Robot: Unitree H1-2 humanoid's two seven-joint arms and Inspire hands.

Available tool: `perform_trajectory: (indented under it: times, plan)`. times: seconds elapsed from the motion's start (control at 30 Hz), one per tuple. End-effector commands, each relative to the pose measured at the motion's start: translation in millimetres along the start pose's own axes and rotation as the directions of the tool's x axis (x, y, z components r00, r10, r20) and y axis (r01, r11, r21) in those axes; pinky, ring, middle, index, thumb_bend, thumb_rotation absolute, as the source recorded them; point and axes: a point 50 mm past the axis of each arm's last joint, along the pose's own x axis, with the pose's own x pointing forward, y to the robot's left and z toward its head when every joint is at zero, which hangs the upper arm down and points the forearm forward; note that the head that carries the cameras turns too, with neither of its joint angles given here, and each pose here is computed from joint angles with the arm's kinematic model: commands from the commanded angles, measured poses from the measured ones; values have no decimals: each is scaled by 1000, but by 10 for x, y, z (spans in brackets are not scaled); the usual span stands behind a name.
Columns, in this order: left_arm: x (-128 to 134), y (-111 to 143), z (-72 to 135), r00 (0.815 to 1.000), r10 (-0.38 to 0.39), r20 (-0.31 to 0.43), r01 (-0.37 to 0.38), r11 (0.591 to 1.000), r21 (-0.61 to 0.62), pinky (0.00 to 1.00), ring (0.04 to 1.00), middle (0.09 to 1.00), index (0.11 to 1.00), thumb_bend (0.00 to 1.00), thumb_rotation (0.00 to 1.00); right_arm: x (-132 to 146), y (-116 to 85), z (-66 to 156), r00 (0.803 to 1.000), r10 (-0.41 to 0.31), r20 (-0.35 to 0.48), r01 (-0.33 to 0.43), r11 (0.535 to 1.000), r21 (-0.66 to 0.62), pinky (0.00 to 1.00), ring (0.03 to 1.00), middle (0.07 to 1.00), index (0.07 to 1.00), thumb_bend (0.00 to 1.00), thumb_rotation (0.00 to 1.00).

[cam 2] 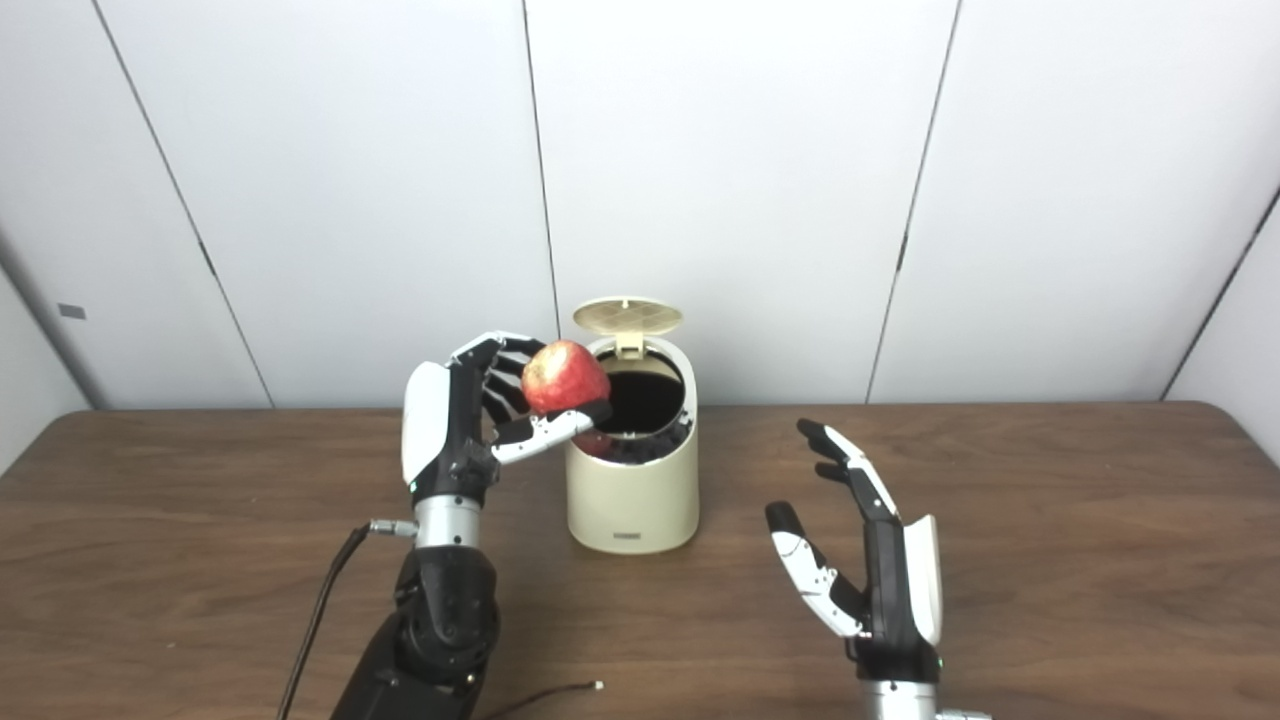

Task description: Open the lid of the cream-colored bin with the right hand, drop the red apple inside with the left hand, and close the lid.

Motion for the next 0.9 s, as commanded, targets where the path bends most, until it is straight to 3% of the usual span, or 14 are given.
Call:
perform_trajectory:
  times: [0.0,0.43,0.53,0.57,0.87]
  plan:
    - [142,-32,188,997,24,68,-23,1000,-19,231,344,465,548,493,0,146,74,110,998,-22,55,20,999,33,727,802,808,796,237,686]
    - [200,-110,245,998,2,57,-1,1000,-26,180,328,462,543,492,0,155,116,153,998,-32,50,31,999,31,731,806,810,792,246,708]
    - [210,-108,288,998,0,65,3,999,-34,179,330,465,541,493,0,160,127,166,998,-33,50,32,999,23,720,801,806,789,257,754]
    - [212,-111,307,998,-3,66,5,999,-33,177,384,453,530,498,0,163,132,175,998,-35,48,34,999,23,720,801,805,788,260,757]
    - [203,-133,358,997,-18,70,19,1000,-7,197,340,465,538,494,0,178,156,238,997,-51,51,50,999,20,700,786,791,769,277,771]
